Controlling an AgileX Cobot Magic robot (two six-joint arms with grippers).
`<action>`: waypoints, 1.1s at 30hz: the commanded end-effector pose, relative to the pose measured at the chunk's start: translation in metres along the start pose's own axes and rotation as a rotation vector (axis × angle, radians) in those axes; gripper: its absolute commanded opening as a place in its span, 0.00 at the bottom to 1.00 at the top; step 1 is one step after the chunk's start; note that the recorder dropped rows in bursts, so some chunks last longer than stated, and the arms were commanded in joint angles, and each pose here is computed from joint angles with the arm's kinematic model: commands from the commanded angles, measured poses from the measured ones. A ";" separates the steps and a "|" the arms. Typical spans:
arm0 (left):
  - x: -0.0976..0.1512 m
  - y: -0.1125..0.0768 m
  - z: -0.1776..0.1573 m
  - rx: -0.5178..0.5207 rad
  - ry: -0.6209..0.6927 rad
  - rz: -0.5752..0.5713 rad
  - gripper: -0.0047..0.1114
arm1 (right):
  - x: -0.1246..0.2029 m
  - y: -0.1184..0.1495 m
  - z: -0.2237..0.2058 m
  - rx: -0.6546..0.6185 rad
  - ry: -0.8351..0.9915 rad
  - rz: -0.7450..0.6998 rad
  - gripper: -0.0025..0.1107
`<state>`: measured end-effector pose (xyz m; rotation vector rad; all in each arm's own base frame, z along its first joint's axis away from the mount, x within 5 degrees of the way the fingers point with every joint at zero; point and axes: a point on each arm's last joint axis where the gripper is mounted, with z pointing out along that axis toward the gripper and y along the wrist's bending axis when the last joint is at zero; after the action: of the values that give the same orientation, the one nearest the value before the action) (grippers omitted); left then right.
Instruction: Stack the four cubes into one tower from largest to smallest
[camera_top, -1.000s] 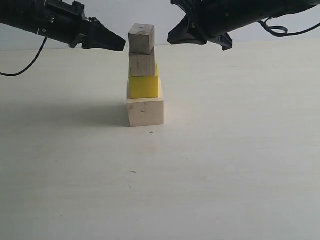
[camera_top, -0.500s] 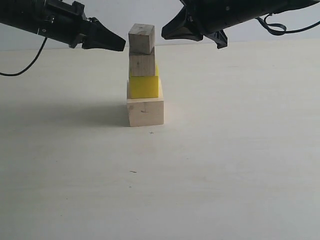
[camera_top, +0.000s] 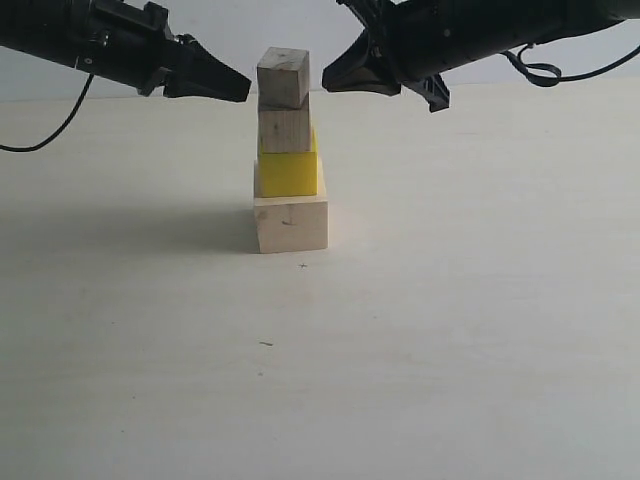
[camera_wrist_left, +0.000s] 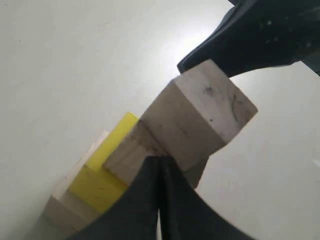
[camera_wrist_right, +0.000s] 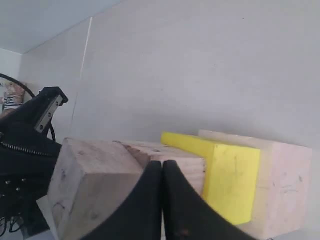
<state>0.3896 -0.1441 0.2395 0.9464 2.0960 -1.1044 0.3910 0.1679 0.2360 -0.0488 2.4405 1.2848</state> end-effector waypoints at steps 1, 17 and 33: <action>0.000 0.001 0.000 0.000 -0.006 -0.012 0.04 | -0.001 0.005 -0.002 -0.032 -0.008 -0.003 0.02; 0.000 0.001 0.000 -0.001 -0.006 -0.010 0.04 | 0.005 0.014 0.007 -0.035 -0.002 -0.040 0.02; 0.001 0.001 0.000 0.008 -0.004 -0.010 0.04 | 0.003 0.014 0.007 -0.033 -0.022 -0.101 0.02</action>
<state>0.3897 -0.1440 0.2395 0.9453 2.0962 -1.1027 0.3878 0.1812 0.2378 -0.1293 2.3979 1.2803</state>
